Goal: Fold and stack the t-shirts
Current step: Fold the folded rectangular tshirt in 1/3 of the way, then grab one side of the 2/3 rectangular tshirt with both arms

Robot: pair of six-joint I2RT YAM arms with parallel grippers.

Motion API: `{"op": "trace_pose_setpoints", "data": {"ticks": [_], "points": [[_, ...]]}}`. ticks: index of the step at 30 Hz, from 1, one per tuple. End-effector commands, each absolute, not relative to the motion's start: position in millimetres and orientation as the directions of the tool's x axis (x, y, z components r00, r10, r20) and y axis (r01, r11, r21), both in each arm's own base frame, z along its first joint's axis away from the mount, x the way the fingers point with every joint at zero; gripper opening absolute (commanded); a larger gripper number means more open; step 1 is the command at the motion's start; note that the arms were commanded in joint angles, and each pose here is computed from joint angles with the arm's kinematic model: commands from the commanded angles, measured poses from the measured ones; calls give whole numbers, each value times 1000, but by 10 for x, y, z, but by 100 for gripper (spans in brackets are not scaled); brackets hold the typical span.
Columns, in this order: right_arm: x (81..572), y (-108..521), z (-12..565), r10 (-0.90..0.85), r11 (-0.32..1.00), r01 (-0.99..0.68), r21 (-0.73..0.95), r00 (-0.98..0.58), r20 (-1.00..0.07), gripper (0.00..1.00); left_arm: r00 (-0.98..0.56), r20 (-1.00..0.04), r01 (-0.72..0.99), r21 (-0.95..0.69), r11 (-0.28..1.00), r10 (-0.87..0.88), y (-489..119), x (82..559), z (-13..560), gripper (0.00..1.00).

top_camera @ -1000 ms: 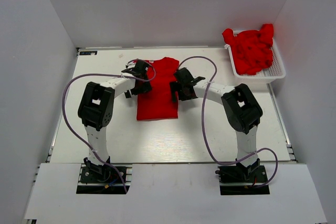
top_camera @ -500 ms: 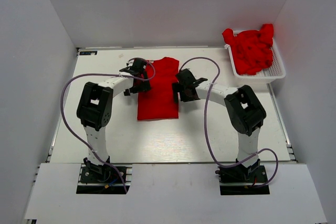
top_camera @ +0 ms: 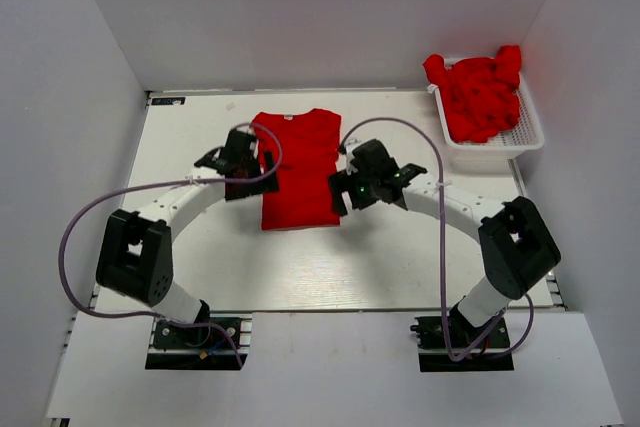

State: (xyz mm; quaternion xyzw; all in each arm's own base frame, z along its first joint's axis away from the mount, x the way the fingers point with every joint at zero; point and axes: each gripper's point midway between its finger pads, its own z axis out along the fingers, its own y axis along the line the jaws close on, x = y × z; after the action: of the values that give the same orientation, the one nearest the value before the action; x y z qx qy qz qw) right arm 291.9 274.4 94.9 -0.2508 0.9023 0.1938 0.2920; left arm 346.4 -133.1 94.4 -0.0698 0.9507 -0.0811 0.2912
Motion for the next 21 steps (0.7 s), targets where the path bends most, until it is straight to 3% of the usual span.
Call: {"op": "trace_pose_setpoints", "data": {"ticks": [1,17,21], "points": [[2645,2851,811,-424,712,-661,235,-673,-606,90,-888,-426,-55,-277,959,-174,-1462,3024,620,100],[2706,3048,464,-389,777,-589,224,-728,-565,90,-900,-402,-45,-299,953,-169,-1478,2826,324,100],[2759,3086,440,-378,787,-575,224,-736,-562,90,-908,-386,-51,-291,955,-166,-1472,2810,261,87]]}}
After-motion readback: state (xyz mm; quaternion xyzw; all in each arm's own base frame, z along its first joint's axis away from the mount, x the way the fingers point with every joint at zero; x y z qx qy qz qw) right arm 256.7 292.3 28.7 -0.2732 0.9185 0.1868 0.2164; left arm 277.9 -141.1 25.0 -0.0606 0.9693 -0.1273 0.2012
